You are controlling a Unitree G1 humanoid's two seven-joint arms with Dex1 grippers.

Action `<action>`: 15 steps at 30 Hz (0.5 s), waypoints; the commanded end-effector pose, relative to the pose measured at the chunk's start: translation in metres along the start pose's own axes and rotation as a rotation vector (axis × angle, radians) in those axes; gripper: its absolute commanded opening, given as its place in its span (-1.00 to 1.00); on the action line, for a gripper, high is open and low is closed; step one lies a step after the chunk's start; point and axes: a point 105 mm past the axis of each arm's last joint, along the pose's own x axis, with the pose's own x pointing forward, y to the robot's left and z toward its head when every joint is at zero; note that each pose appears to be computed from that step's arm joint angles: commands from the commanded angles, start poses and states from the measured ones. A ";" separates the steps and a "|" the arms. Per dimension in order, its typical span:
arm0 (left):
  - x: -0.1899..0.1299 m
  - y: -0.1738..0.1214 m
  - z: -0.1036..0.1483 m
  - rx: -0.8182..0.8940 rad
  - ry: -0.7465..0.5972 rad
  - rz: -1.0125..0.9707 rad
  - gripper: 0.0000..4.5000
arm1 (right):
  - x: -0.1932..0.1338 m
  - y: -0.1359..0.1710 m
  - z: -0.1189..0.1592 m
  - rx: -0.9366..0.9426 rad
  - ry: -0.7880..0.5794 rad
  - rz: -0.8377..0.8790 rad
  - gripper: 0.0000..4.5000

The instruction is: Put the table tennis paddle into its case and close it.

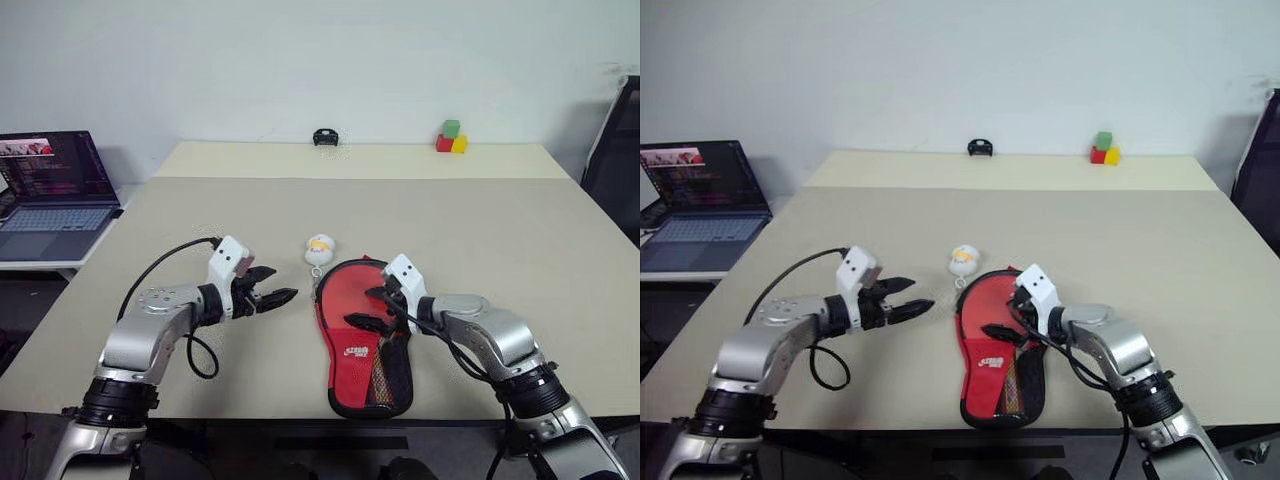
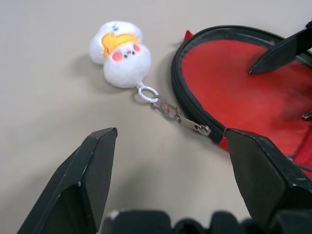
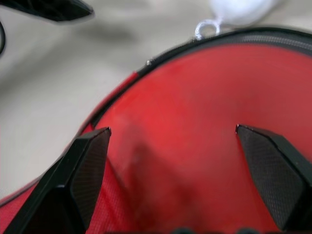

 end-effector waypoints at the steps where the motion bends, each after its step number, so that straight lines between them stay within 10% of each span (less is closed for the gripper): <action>1: 0.009 0.010 0.021 0.050 -0.043 0.072 0.78 | 0.005 0.002 -0.005 -0.009 0.014 0.000 1.00; 15: 0.080 0.035 0.042 0.062 0.010 0.101 0.99 | 0.013 0.014 -0.008 0.025 -0.005 0.011 1.00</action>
